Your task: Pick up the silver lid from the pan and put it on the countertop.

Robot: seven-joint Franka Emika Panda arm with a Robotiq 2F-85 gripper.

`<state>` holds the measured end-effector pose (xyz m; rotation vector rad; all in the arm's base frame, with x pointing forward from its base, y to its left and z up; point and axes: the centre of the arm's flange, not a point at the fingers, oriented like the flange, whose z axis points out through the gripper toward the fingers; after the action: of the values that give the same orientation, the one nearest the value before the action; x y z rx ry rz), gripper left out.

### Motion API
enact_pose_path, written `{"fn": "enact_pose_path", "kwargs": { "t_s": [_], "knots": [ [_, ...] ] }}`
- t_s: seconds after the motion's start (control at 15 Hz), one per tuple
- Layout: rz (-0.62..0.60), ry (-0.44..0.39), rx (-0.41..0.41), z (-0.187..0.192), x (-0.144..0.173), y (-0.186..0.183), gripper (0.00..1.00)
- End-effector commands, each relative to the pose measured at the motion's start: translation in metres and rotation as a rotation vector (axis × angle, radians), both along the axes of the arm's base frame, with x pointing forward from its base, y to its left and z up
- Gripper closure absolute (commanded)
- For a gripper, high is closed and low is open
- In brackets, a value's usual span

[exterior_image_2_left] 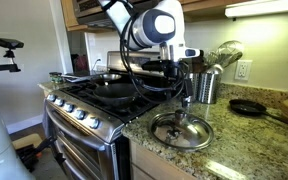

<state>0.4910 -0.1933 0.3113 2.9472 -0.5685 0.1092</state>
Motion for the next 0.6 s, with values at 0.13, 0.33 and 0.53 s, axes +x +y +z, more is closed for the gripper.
{"fn": "enact_pose_path", "kwargs": {
  "t_s": [0.13,0.33,0.53],
  "knots": [
    [0.069,-0.010,-0.011,0.065,-0.042,0.031,0.00],
    [0.096,-0.020,-0.015,0.082,-0.050,0.044,0.00],
    [0.090,-0.030,-0.012,0.079,-0.034,0.043,0.00]
  ]
}}
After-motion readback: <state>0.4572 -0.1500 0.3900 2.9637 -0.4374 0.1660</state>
